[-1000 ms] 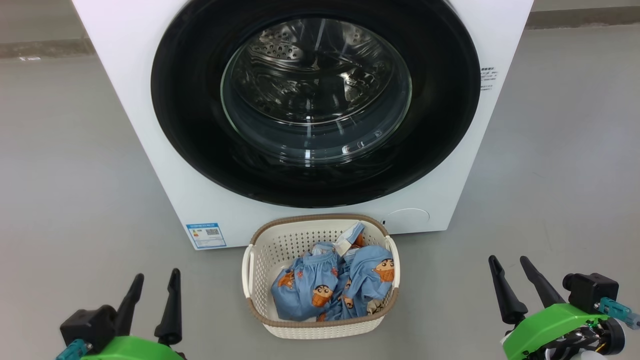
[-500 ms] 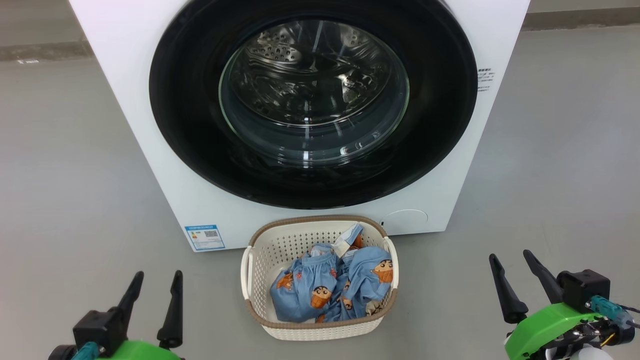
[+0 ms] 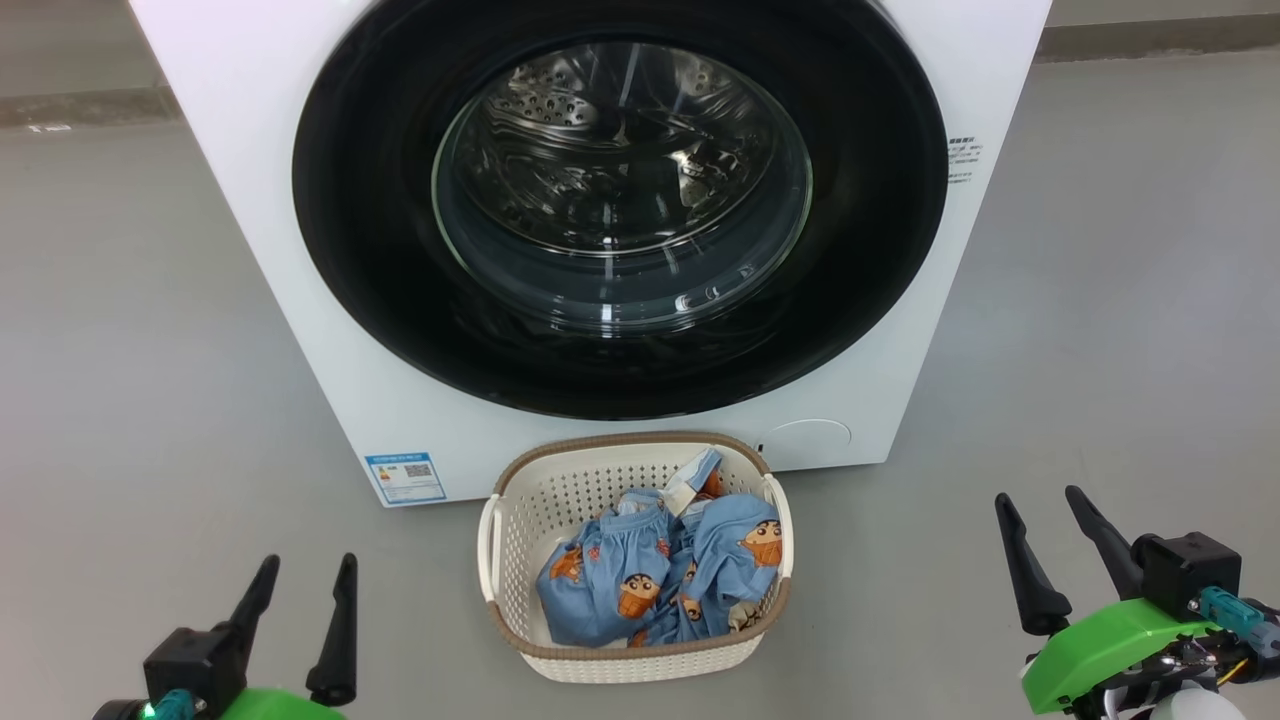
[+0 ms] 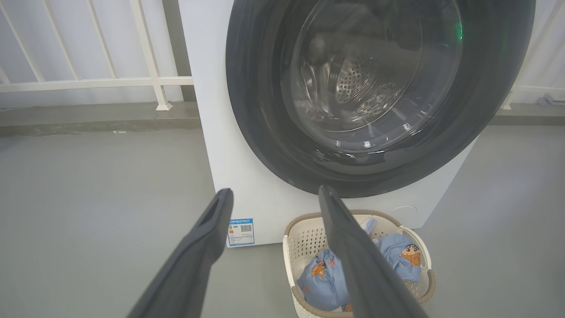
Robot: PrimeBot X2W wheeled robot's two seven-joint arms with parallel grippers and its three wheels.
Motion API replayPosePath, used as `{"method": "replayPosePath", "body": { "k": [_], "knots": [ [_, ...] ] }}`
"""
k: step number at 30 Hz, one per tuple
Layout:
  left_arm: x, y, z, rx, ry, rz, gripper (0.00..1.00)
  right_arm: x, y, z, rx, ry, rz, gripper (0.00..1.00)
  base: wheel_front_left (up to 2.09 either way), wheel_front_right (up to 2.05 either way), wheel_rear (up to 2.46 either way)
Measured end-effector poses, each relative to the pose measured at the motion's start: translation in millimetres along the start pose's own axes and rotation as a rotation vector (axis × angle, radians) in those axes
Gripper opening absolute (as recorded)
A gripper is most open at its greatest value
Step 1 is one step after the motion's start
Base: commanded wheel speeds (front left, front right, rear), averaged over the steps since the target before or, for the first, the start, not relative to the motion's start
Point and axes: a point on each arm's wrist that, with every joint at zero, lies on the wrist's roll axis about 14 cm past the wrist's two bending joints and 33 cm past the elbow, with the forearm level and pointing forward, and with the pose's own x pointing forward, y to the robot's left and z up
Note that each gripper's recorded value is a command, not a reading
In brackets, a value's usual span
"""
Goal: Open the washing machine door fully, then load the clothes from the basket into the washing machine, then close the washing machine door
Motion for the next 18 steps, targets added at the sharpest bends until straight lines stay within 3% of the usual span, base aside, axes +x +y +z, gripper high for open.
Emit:
{"method": "replayPosePath", "body": {
  "k": [9, 18],
  "knots": [
    [3.4, 7.4, 2.4, 0.026, -0.003, 0.016, 1.0, 0.1, 0.1, 2.4, 0.008, -0.01, -0.007, 1.0, 0.19, 0.19, -0.37],
    [4.1, 11.1, 2.0, 0.026, -0.002, 0.026, 1.0, 0.5, 2.2, -0.9, 0.018, 0.001, -0.008, 1.0, 0.87, 0.87, -1.74]
  ]
}}
